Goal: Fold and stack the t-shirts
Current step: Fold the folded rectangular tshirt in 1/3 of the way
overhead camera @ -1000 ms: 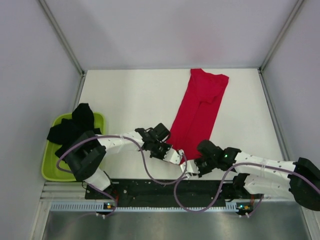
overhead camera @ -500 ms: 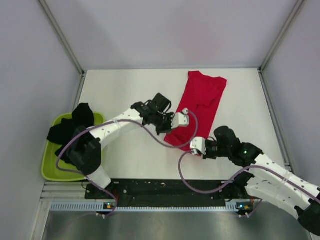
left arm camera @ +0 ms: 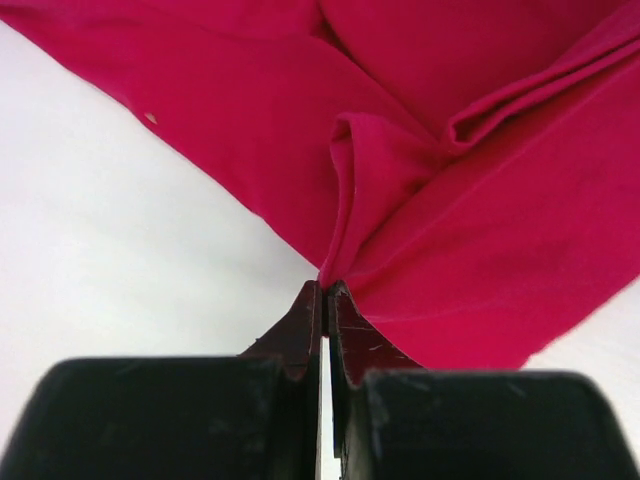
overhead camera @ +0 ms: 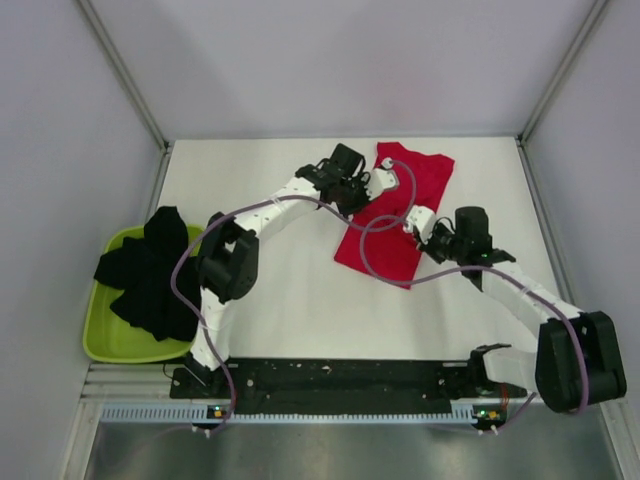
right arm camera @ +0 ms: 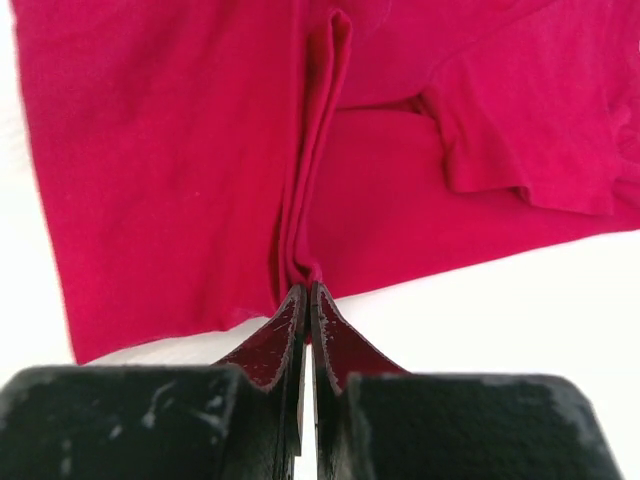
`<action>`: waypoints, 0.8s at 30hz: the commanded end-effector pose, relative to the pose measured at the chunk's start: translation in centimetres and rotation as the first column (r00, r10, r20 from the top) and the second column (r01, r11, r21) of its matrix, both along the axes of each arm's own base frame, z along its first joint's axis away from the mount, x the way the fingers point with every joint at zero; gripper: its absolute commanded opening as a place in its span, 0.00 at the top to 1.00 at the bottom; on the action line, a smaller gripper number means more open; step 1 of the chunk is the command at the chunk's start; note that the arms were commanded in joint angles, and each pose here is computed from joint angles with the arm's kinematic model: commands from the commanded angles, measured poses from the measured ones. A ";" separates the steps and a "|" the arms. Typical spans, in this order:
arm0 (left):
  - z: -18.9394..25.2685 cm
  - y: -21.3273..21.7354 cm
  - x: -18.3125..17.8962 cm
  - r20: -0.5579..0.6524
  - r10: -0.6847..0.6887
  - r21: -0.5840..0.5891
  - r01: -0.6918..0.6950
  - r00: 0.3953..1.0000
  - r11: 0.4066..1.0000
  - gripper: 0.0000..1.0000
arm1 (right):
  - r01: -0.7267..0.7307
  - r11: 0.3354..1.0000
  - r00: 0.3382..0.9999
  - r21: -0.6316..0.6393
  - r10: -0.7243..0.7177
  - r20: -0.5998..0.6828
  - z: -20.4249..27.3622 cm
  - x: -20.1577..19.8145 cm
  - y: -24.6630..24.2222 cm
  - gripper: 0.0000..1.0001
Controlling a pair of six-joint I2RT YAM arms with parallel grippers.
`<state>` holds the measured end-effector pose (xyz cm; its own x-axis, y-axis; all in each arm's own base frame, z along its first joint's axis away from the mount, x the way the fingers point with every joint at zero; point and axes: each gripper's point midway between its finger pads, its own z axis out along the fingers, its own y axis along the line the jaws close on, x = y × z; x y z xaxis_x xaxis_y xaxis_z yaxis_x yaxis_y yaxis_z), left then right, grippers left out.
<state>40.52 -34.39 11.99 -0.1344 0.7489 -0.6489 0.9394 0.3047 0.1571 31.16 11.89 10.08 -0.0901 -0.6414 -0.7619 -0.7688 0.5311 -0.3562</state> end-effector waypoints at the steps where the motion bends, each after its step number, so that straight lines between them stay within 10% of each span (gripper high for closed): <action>1: 1.7 -2.1 4.1 0.118 0.051 -0.055 -0.045 0.992 0.997 1.00 | -0.032 0.999 0.986 -0.004 0.032 0.161 4.5 5.3 -0.4 1.00; 15: -0.9 -2.6 8.2 0.188 0.124 -0.002 -0.126 0.974 0.992 1.00 | -0.050 0.996 0.998 -0.068 0.052 0.027 0.9 8.7 -2.5 1.00; 20: 0.7 -1.7 11.6 0.327 0.242 -0.019 -0.250 0.913 0.968 0.43 | 0.141 0.982 0.989 -0.121 -0.135 0.061 0.8 13.1 -5.4 0.91; 24: 6.8 -0.9 14.0 0.425 0.296 -0.086 -0.287 0.855 0.954 0.27 | 0.251 0.967 0.959 0.043 -0.255 0.128 7.4 16.0 -6.3 0.64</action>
